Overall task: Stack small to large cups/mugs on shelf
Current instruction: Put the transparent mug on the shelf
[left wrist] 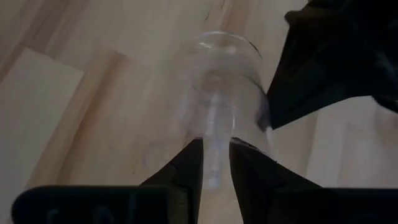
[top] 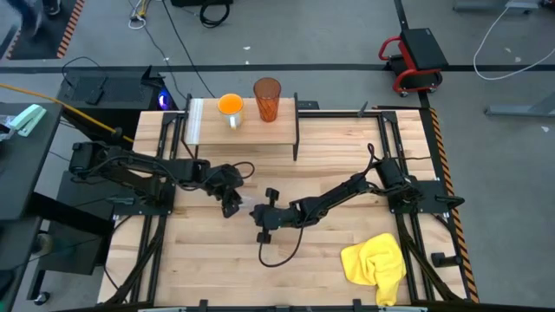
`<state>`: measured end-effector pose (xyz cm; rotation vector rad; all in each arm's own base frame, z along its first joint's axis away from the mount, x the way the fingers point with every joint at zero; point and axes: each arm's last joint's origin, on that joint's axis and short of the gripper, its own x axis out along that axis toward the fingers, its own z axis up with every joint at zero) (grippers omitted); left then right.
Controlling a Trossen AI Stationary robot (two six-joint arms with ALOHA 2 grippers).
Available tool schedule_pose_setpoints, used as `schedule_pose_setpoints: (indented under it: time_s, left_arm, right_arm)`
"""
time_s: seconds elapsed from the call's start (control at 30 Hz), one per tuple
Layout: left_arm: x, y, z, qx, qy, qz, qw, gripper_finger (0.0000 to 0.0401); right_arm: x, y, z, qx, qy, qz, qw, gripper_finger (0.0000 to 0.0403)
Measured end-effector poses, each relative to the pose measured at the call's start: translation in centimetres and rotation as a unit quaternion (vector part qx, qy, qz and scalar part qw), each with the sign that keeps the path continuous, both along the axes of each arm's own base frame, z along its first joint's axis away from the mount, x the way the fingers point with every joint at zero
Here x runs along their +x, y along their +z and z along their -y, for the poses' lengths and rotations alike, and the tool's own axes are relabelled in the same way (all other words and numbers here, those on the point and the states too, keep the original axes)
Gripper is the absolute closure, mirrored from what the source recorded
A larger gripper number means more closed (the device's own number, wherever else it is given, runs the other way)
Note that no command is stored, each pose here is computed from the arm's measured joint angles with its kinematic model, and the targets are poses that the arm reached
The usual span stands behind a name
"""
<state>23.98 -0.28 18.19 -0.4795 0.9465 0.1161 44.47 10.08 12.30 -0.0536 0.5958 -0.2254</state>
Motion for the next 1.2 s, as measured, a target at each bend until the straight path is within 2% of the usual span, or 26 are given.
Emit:
schedule_pose_setpoints:
  time_s: [0.43, 0.5, 0.63, 0.77, 0.93, 1.2]
  left_arm:
    - [0.6, 0.4, 0.0, 0.007, -0.008, 0.038, 0.999, 0.0317]
    - [0.6, 0.4, -0.1, 0.008, -0.007, 0.038, 0.999, 0.0317]
    - [0.7, 0.5, -0.1, 0.01, -0.009, 0.046, 0.999, 0.0322]
    - [0.8, 0.6, -0.1, 0.01, -0.009, 0.052, 0.999, 0.0325]
    - [0.7, 0.5, -0.2, 0.023, 0.001, 0.046, 0.999, 0.0321]
    - [0.6, -0.8, -0.5, 0.028, 0.026, -0.005, 0.999, 0.0325]
  right_arm:
    - [-0.1, 0.0, 0.2, -0.023, -0.018, -0.003, 1.0, 0.0398]
    - [-0.3, 0.2, 0.1, -0.044, -0.024, -0.012, 0.999, 0.0398]
    - [-1.4, 2.1, -0.9, -0.099, -0.063, -0.012, 0.993, 0.0398]
    - [-2.6, 3.8, -1.4, -0.111, -0.087, -0.021, 0.99, 0.0398]
    - [-3.4, 3.1, 1.0, -0.118, -0.115, -0.051, 0.985, 0.0397]
    - [-4.4, 4.1, 4.6, -0.115, -0.148, -0.057, 0.981, 0.0398]
